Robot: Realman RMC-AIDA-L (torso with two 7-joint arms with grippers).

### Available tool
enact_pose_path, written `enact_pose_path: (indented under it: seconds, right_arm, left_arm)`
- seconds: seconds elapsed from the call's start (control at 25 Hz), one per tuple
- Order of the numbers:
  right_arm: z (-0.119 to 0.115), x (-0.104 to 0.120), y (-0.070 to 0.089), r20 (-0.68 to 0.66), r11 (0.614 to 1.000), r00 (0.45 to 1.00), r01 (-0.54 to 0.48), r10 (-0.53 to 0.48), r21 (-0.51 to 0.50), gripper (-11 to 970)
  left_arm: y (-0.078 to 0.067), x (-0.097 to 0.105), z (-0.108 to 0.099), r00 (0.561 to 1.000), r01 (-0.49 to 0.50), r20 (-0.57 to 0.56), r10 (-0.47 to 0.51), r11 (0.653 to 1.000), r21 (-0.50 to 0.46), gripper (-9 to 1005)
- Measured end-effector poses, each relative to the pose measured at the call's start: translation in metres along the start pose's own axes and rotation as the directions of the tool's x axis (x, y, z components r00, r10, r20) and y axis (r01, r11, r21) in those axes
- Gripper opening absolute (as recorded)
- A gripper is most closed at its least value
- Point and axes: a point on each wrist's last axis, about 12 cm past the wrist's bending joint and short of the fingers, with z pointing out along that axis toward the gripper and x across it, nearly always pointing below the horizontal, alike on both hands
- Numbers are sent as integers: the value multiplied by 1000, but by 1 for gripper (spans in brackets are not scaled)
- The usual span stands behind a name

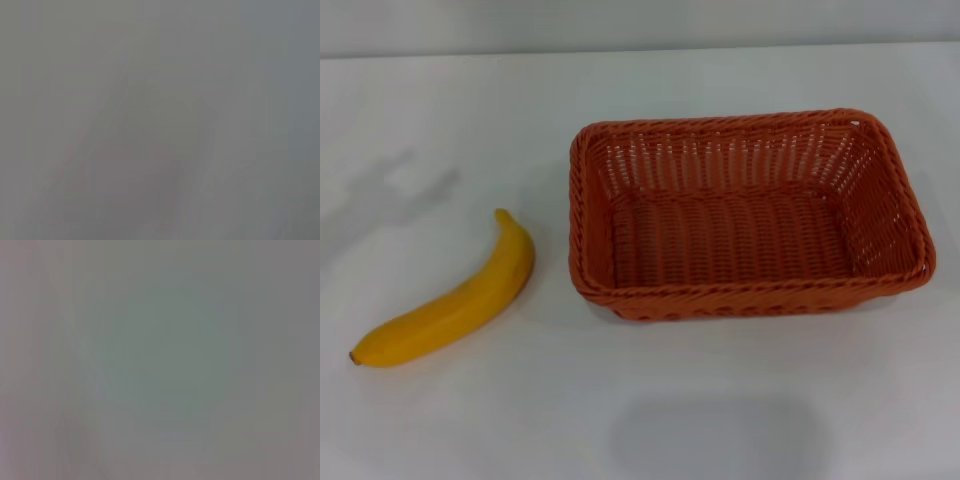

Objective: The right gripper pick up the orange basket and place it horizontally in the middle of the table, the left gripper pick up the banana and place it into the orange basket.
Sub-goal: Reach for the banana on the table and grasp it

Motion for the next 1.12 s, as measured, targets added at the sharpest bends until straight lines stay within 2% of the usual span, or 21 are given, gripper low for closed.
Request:
enact_pose_path:
  seconds: [0.2,0.4,0.6,0.72,0.88,1.04,1.12]
  right_arm:
    - [-22,17,-8,29,996,999,34,-37,87,474]
    - [-35,32,-8,46,985,996,69,-78,161,484]
    - [-37,38,-8,65,979,994,69,-83,191,709]
    - [-36,37,-9,77,976,994,62,-79,207,746]
    - [-42,37,-11,97,972,993,48,-72,228,794]
    - [-43,40,-10,107,971,992,34,-60,237,843]
    - [-43,41,-10,108,970,993,28,-55,240,847]
  left_arm:
    - [-4,-24,26,971,36,-237,-36,999,-4,880]
    - [-7,-41,48,895,51,-443,-56,998,-24,880]
    - [-13,-50,61,761,14,-647,-47,998,-55,880]
    - [-18,-51,67,662,-19,-749,-32,998,-59,880]
    - [-25,-42,89,521,-50,-853,1,998,-29,880]
    - [-27,-23,107,416,-76,-909,6,997,-28,880]
    - [-24,-14,113,389,-79,-921,-2,996,-35,880]
